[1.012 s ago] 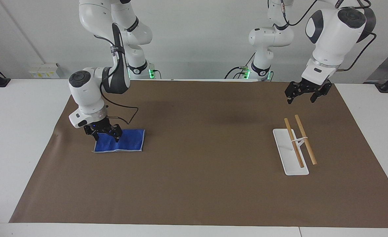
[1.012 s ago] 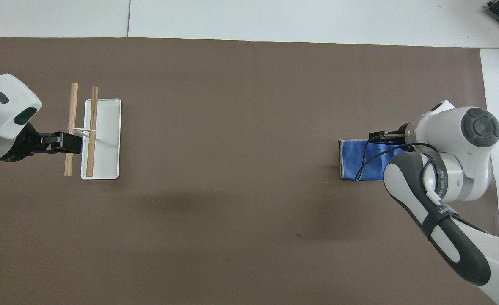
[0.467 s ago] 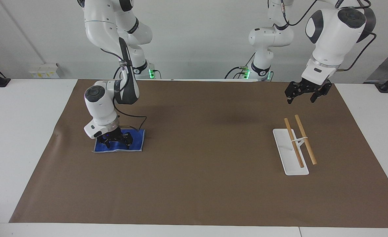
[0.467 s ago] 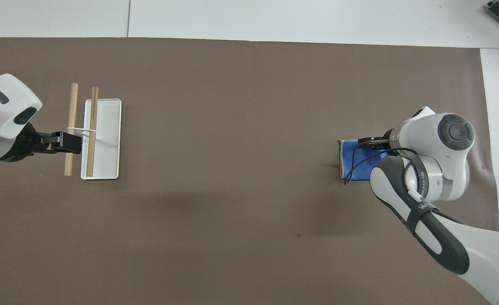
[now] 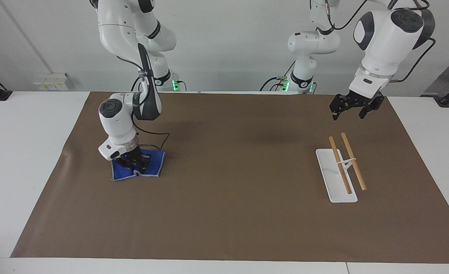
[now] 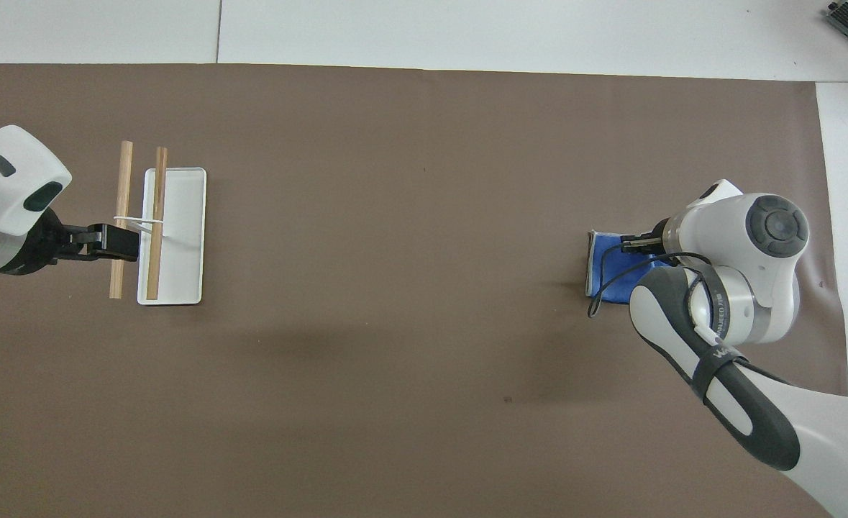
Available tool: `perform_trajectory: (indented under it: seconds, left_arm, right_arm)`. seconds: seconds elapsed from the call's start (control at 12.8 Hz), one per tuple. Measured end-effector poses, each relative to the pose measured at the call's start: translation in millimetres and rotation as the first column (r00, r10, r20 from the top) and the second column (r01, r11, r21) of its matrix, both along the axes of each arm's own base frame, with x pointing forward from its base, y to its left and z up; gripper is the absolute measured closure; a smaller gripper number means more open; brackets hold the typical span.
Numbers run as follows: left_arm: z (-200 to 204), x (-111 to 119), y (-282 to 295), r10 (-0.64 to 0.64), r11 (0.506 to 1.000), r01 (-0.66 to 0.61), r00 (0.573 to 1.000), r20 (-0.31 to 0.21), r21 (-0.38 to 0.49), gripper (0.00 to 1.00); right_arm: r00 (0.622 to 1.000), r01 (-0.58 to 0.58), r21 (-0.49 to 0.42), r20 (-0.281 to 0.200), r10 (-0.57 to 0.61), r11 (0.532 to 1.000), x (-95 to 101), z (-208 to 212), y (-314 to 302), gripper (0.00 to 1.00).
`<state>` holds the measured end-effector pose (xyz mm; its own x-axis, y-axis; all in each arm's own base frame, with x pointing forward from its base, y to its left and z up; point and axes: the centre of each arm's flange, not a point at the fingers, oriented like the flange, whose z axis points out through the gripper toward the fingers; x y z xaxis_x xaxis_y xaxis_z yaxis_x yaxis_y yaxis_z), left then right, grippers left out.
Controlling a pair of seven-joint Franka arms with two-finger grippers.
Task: Right arm passes towel to left arm to hang
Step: 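Lift the towel with the right gripper toward the table center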
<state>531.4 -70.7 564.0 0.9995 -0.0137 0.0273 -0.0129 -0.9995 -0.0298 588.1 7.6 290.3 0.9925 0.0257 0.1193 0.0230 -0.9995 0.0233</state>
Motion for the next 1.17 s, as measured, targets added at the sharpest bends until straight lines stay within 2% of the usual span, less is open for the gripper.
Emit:
perform_trajectory:
  seconds: [0.08,0.16,0.47,0.78,1.01,1.17]
  left_arm:
    - [0,0,0,0.0,1.0,0.0,1.0,0.0,0.0,0.0]
    - [0,0,0,0.0,1.0,0.0,1.0,0.0,0.0,0.0]
    - [0,0,0,0.0,1.0,0.0,1.0,0.0,0.0,0.0]
    - [0,0,0,0.0,1.0,0.0,1.0,0.0,0.0,0.0]
    - [0,0,0,0.0,1.0,0.0,1.0,0.0,0.0,0.0]
    - [0,0,0,0.0,1.0,0.0,1.0,0.0,0.0,0.0]
  right_arm:
    - [1.0,-0.011,0.003,0.003,0.011,1.0,0.3,2,7,0.92]
    - [1.0,-0.013,0.009,0.008,0.013,1.0,0.5,4,15,0.96]
    - [0.996,0.068,0.056,0.05,-0.071,0.996,1.5,29,59,0.96]
    - [0.962,0.246,0.195,0.071,-0.264,0.949,7.7,66,132,0.96]
    - [0.913,0.38,0.366,0.001,-0.409,0.85,14.7,93,160,0.96]
    - [0.871,0.461,0.473,-0.08,-0.484,0.751,17.3,110,178,0.96]
